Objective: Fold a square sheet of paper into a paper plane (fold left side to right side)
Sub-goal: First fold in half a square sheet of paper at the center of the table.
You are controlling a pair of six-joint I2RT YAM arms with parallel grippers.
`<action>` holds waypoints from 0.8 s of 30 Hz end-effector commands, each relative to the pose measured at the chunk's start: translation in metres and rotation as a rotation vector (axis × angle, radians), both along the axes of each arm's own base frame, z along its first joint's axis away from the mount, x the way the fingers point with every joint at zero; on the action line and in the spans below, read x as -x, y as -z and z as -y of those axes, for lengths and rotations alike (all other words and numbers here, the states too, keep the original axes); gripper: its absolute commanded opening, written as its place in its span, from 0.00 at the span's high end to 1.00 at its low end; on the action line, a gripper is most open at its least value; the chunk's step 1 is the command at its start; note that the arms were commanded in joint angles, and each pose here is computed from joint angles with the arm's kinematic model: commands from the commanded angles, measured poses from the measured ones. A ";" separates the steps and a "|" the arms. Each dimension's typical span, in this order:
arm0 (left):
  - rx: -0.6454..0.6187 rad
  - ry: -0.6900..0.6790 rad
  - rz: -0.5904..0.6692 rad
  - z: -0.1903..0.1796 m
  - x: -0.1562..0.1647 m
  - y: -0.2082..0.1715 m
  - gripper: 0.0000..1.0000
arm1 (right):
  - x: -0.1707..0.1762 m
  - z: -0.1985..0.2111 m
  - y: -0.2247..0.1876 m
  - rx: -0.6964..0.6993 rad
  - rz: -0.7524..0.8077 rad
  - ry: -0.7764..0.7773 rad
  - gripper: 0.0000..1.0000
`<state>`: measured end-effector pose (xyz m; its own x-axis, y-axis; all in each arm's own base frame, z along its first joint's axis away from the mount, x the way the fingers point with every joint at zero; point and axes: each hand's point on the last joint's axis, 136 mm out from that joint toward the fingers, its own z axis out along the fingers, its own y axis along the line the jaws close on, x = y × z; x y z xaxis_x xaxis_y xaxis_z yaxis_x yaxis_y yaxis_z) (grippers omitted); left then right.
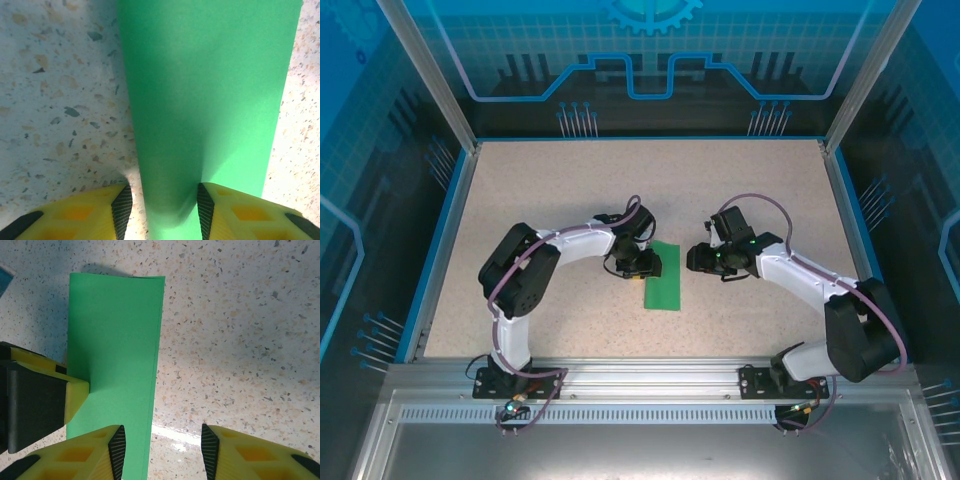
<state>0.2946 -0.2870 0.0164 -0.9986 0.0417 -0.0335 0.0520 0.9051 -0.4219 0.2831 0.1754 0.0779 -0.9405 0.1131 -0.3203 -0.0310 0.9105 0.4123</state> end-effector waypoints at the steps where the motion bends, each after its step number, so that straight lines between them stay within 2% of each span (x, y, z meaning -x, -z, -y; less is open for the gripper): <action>1: -0.022 0.060 -0.064 0.015 0.022 0.035 0.56 | 0.006 -0.005 0.007 -0.017 -0.035 -0.008 0.53; 24: -0.034 0.063 -0.074 0.016 0.024 0.040 0.56 | 0.011 -0.024 0.018 -0.029 -0.071 -0.052 0.56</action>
<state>0.2941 -0.2872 0.0151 -0.9988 0.0432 -0.0240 0.0492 0.9131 -0.4047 0.2744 0.1919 0.0616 -0.9607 0.0765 -0.2669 -0.0452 0.9054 0.4221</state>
